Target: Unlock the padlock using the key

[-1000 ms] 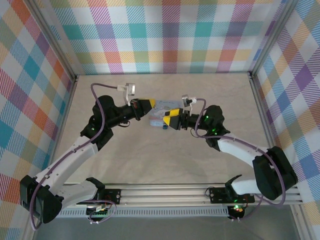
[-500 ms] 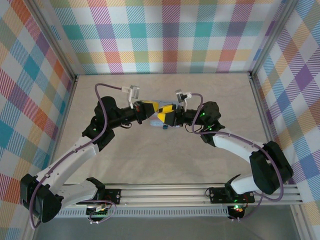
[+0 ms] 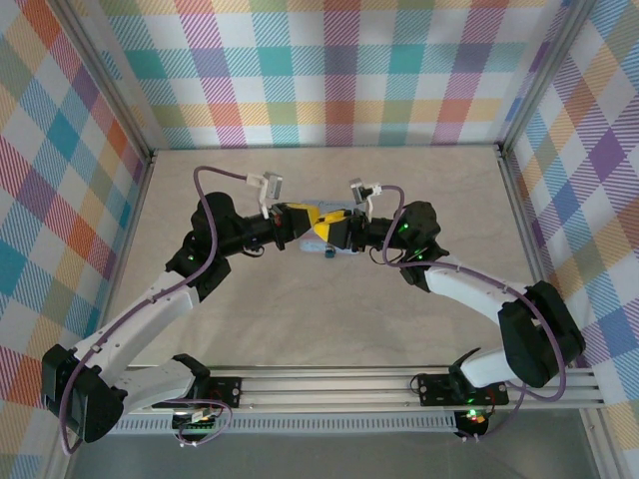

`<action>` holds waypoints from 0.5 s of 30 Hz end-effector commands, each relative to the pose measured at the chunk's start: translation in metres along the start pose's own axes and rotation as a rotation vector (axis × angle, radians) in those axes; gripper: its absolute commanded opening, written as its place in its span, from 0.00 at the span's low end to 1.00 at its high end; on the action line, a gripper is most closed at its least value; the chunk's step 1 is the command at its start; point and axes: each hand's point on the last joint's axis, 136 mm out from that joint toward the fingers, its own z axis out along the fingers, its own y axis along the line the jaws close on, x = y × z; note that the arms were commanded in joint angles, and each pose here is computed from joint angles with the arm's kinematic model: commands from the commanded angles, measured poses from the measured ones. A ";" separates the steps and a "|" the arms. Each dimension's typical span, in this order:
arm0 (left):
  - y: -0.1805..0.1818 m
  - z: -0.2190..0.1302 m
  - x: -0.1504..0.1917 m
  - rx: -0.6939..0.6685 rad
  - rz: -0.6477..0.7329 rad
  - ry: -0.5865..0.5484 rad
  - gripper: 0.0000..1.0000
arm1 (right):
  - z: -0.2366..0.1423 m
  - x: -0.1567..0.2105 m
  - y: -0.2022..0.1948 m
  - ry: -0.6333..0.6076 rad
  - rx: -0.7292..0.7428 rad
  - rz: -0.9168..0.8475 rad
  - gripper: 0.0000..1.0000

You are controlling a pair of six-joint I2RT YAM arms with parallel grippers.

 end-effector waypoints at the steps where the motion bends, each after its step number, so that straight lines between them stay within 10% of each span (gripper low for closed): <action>1: -0.009 0.001 0.003 0.036 0.038 0.017 0.00 | 0.002 -0.013 0.017 -0.011 -0.028 -0.063 0.30; 15: -0.007 -0.001 0.011 0.026 0.049 0.057 0.00 | -0.002 -0.010 0.020 0.002 -0.005 -0.073 0.20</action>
